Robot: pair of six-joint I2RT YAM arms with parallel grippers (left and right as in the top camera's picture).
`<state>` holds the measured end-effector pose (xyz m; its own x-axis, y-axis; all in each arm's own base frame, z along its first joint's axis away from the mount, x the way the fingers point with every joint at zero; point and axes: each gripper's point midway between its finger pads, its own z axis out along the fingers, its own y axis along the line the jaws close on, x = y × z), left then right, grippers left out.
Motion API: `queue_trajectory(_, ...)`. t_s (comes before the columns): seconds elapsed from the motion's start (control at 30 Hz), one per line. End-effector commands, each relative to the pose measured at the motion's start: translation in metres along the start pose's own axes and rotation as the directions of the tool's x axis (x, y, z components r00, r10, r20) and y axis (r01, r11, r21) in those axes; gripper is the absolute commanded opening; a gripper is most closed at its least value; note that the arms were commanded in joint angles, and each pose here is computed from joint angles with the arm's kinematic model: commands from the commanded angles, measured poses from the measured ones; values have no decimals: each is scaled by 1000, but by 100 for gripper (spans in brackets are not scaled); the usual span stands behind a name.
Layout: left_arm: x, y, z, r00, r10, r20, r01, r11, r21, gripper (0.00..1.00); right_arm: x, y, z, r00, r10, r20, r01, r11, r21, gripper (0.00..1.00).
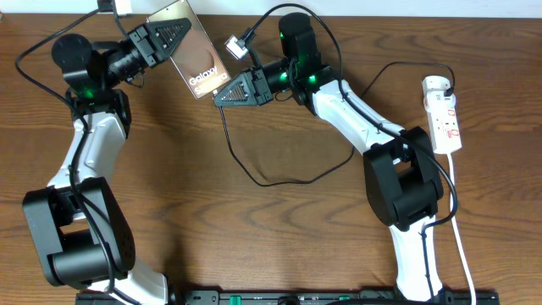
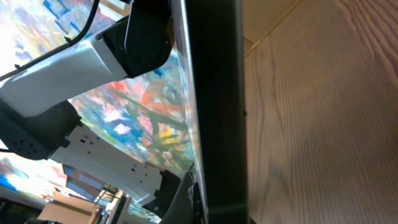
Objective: Plug charger to phone and switch on socket
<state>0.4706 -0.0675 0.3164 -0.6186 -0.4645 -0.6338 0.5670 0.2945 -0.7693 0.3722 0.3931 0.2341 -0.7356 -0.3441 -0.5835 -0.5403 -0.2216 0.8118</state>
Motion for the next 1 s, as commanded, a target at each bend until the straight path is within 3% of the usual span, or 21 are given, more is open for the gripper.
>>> queue_trajectory(0.0,36,-17,3,982,34,-187,-14,994,107,7,-19,9,-4,996,-76,41,74,996,46,1)
queue_trajectory(0.4,55,-27,-4,953,48,-299,4,985,171,7,-12,14,-4,997,-79,12,79,997,7,1)
queue_trajectory(0.97,54,-27,-5,944,-93,-317,139,982,125,7,2,19,-2,998,-47,-32,46,998,-49,1)
